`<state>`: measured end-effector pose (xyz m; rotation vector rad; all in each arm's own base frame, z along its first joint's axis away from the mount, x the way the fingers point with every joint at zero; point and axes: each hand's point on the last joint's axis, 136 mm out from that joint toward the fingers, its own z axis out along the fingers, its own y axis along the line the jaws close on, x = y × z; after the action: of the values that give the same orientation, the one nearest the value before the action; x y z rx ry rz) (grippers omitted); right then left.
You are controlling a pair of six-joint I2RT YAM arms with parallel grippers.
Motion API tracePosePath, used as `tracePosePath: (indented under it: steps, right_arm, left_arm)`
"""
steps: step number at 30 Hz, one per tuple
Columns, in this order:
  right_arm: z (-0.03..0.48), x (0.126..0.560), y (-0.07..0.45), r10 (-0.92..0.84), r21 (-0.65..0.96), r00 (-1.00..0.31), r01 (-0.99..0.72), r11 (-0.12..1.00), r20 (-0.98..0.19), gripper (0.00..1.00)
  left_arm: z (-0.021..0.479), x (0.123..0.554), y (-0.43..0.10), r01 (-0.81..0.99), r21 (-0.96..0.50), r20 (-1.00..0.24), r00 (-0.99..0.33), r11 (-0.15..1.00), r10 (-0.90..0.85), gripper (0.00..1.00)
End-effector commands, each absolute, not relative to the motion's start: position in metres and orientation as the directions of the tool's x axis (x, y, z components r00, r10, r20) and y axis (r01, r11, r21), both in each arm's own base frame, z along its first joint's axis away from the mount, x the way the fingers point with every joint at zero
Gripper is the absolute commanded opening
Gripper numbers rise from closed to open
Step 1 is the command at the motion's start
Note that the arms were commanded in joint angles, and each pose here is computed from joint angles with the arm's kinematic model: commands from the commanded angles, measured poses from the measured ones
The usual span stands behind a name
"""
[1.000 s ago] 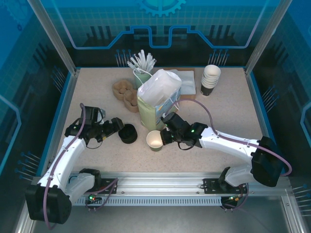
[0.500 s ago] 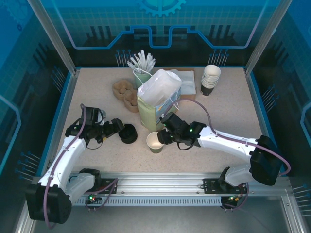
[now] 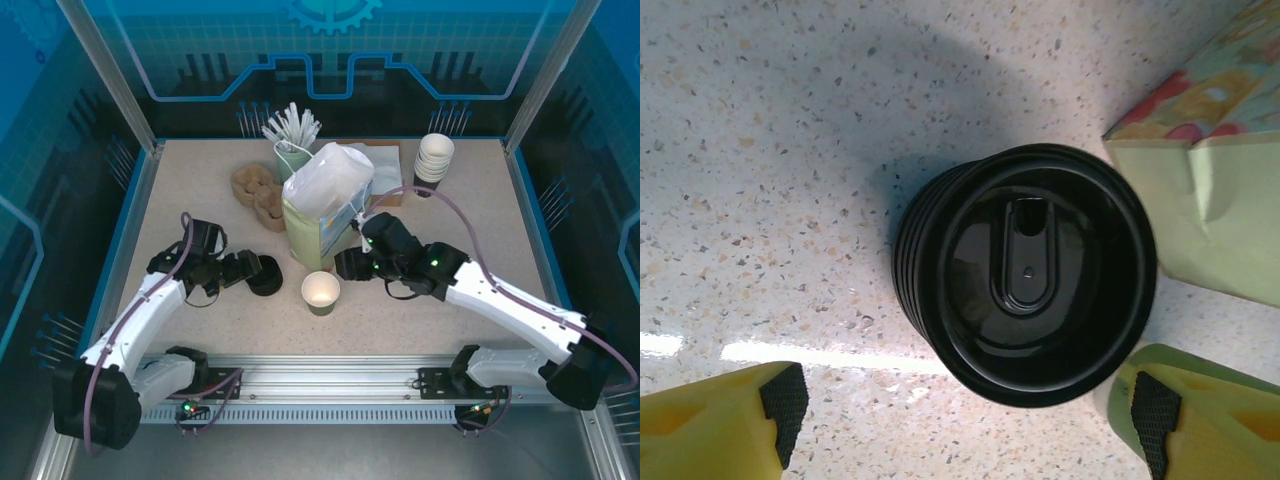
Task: Pack the takeout coffee
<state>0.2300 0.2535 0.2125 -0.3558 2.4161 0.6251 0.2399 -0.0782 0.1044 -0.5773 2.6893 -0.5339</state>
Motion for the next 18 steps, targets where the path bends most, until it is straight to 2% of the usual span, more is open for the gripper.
tracePosePath:
  steps: [1,12,18]
  right_arm:
    - [0.225,0.223,0.236,-0.088,0.369,-0.785,-0.383,0.847,-0.614,0.52]
    - [0.212,0.219,0.189,0.017,0.435,-0.814,-0.292,0.852,-0.580,0.41]
    - [0.208,0.220,0.181,0.037,0.444,-0.820,-0.271,0.854,-0.571,0.36]
  left_arm:
    - [0.101,0.246,-0.076,-0.330,-0.364,-0.272,-0.856,0.871,-0.439,0.84]
    - [0.085,0.262,-0.083,-0.312,-0.239,-0.259,-0.892,0.920,-0.370,0.59]
    - [0.078,0.266,-0.085,-0.306,-0.206,-0.250,-0.902,0.930,-0.352,0.49]
